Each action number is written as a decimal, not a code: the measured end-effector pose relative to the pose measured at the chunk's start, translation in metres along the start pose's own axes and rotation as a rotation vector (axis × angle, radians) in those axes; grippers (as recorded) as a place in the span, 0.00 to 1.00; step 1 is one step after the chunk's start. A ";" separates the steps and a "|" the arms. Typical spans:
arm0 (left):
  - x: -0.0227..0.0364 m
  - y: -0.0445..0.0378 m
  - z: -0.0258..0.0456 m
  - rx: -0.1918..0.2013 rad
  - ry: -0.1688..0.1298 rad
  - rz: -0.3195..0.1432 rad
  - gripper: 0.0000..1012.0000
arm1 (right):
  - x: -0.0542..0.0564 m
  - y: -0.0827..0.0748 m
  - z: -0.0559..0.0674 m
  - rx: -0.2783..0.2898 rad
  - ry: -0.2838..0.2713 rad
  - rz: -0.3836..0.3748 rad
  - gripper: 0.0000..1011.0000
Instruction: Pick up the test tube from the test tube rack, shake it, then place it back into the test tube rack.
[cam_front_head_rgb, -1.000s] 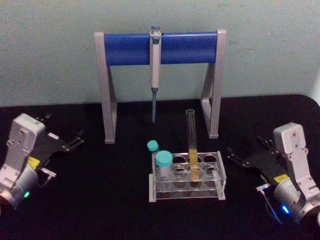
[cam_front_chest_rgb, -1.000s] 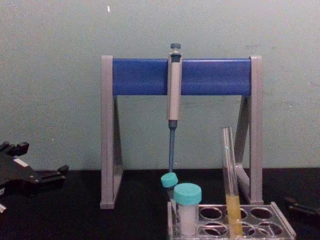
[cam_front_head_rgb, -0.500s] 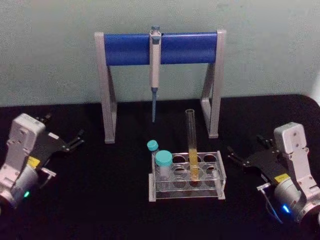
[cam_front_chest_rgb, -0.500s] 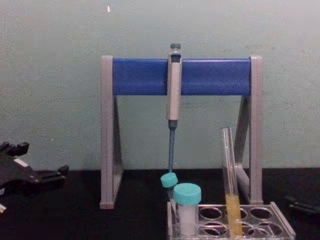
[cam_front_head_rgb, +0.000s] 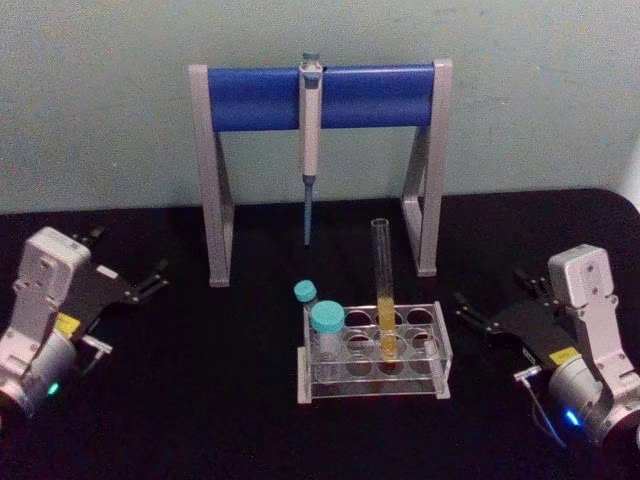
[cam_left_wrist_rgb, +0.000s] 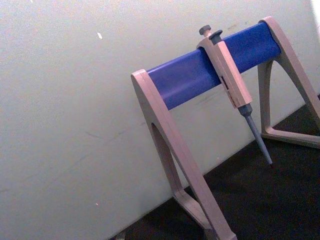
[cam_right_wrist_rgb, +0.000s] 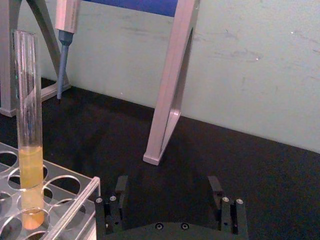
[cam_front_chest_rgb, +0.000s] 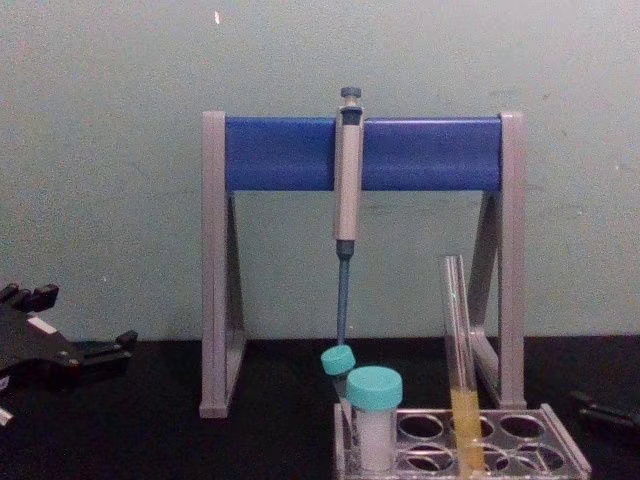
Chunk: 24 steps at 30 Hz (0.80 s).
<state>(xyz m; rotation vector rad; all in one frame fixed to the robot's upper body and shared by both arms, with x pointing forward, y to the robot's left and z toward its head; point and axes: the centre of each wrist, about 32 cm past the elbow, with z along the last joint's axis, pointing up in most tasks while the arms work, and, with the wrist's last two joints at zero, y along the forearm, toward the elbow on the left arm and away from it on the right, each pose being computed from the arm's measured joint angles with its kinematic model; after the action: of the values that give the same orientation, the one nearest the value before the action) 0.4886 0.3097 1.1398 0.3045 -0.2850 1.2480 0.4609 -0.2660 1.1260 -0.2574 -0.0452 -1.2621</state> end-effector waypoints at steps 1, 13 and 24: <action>0.0000 0.0000 0.0000 0.000 0.000 0.000 1.00 | 0.000 0.000 0.000 0.000 0.000 0.000 0.99; 0.0000 0.0000 0.0000 0.000 0.000 0.000 1.00 | 0.000 0.000 0.000 0.001 0.000 0.000 0.99; 0.0000 0.0000 0.0000 0.000 0.000 0.000 1.00 | 0.000 0.000 0.000 0.001 0.000 0.000 0.99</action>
<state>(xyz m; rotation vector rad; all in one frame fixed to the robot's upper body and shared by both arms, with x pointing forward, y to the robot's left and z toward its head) 0.4886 0.3097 1.1398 0.3044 -0.2851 1.2480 0.4608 -0.2660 1.1264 -0.2564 -0.0456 -1.2619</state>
